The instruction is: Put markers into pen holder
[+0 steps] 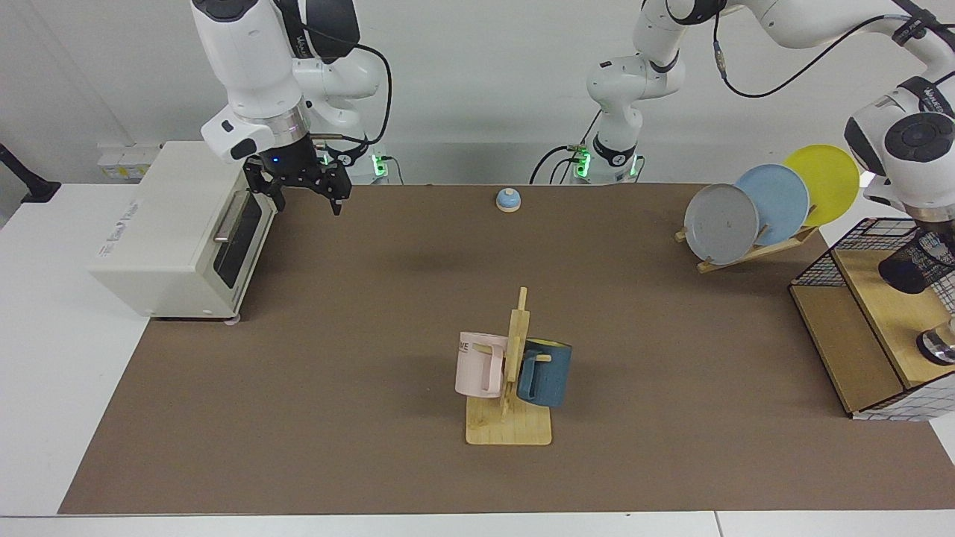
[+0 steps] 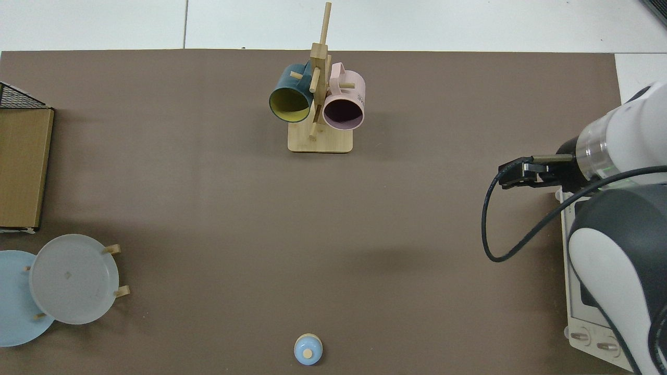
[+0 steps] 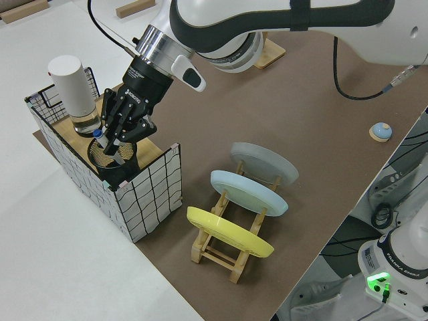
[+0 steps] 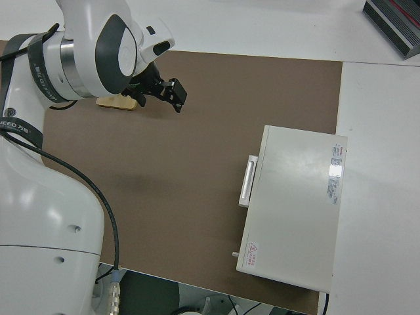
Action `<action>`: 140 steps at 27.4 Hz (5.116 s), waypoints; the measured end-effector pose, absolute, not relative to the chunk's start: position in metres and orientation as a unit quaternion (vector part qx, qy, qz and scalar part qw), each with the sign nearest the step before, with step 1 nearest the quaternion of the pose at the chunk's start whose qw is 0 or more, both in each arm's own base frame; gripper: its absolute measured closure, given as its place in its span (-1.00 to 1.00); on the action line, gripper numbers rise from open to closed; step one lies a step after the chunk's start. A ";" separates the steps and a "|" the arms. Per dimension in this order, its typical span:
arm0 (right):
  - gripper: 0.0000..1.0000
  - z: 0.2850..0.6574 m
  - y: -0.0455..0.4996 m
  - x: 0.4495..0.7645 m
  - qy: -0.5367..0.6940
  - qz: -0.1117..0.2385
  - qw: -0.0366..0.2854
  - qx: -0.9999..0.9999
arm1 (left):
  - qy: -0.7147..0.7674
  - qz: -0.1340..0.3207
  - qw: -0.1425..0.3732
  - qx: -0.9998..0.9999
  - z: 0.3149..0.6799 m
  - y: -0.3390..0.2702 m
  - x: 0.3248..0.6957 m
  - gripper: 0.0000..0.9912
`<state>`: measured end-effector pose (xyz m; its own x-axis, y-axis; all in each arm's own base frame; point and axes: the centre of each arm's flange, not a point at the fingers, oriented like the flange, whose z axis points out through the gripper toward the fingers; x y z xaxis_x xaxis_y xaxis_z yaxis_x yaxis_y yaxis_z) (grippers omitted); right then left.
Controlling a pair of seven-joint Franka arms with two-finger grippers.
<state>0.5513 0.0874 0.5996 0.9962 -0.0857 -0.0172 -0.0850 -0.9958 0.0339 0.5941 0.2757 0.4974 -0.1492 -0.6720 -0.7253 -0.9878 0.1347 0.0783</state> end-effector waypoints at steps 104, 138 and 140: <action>-1.00 0.600 0.087 0.551 -0.043 -0.009 0.017 0.999 | 0.157 0.026 -0.011 -0.987 0.649 -0.018 0.549 -1.00; -1.00 0.600 0.087 0.551 -0.043 -0.009 0.017 0.999 | 0.157 0.034 -0.006 -0.987 0.646 -0.016 0.540 -1.00; -1.00 0.600 0.087 0.551 -0.043 -0.009 0.017 0.999 | 0.157 0.034 -0.006 -0.987 0.646 -0.016 0.540 -1.00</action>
